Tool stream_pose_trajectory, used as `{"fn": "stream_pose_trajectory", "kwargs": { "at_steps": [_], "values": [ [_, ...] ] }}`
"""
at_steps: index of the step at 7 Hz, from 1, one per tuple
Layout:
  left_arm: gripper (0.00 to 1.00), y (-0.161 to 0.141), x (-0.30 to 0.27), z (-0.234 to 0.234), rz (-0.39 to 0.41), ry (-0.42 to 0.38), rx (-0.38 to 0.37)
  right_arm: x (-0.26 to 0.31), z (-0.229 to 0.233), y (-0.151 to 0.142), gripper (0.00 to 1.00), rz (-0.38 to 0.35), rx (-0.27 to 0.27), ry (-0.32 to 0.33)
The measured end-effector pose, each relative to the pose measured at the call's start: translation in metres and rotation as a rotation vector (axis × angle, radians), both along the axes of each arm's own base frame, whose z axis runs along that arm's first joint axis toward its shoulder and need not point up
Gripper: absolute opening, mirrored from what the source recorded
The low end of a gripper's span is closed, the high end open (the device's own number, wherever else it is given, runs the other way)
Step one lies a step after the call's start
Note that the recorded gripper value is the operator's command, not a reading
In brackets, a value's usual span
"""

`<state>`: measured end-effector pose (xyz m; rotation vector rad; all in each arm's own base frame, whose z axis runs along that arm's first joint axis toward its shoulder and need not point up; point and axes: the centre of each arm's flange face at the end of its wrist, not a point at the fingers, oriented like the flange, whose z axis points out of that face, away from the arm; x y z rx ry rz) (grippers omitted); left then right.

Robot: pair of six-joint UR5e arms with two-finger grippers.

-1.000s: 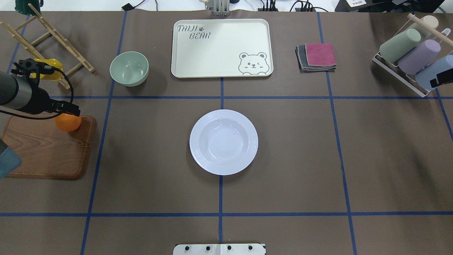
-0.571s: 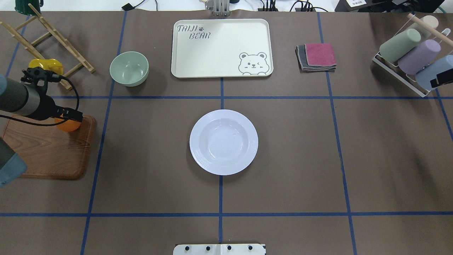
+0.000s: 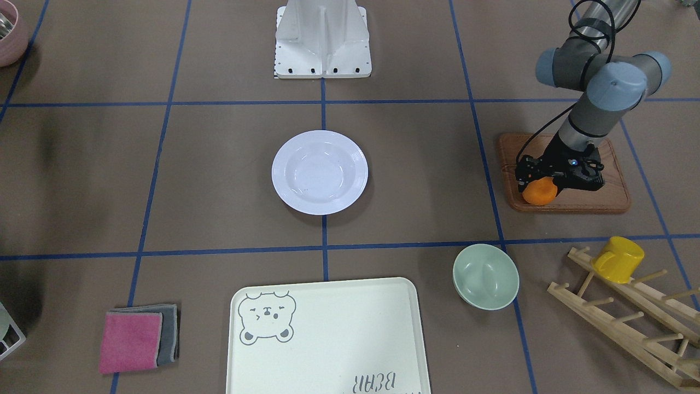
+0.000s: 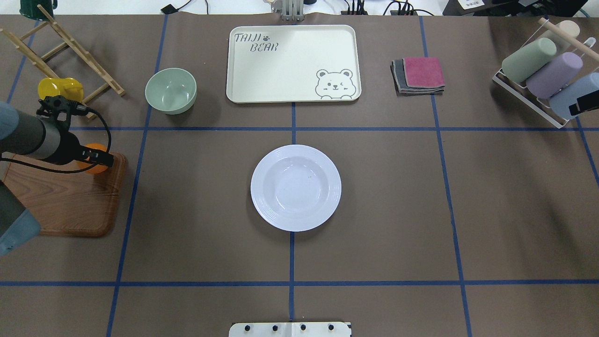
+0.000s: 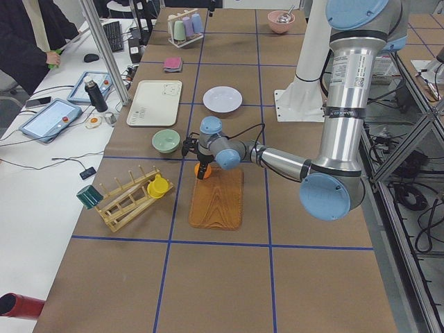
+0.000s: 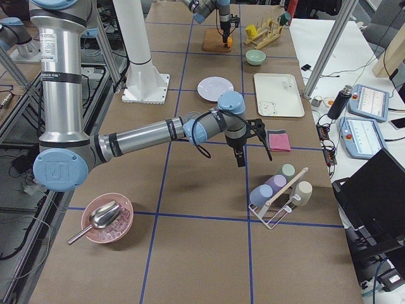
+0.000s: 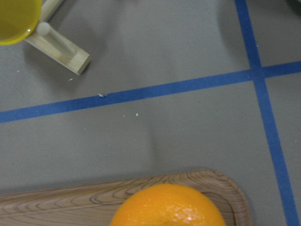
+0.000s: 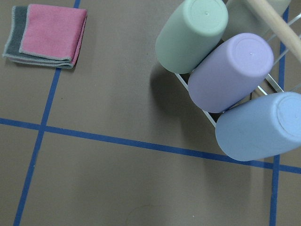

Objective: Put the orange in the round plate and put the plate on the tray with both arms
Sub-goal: 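Carry the orange with the left gripper over the white plate and lower it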

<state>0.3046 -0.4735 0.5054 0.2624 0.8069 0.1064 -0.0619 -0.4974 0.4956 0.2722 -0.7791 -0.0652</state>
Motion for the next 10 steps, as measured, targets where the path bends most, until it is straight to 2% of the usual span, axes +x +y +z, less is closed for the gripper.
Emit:
{"fn": "stream_pose_trajectory", "kwargs": {
  "at_steps": [2, 4, 7, 10],
  "values": [
    [0.00, -0.001, 0.004, -0.060, -0.002, 0.055, 0.008, 0.000, 0.000, 0.000, 1.00, 0.001, 0.000, -0.001],
    [0.00, -0.022, 0.052, -0.161, -0.056, 0.094, -0.079, -0.002, -0.002, 0.001, 1.00, 0.001, -0.004, -0.012],
    [0.00, 0.007, 0.154, -0.282, -0.118, 0.101, -0.177, -0.009, -0.014, 0.002, 1.00, 0.035, -0.035, -0.042],
    [0.00, 0.029, 0.265, -0.345, -0.174, 0.080, -0.227, -0.027, -0.034, 0.005, 1.00, 0.058, -0.064, -0.075]
  ]
}}
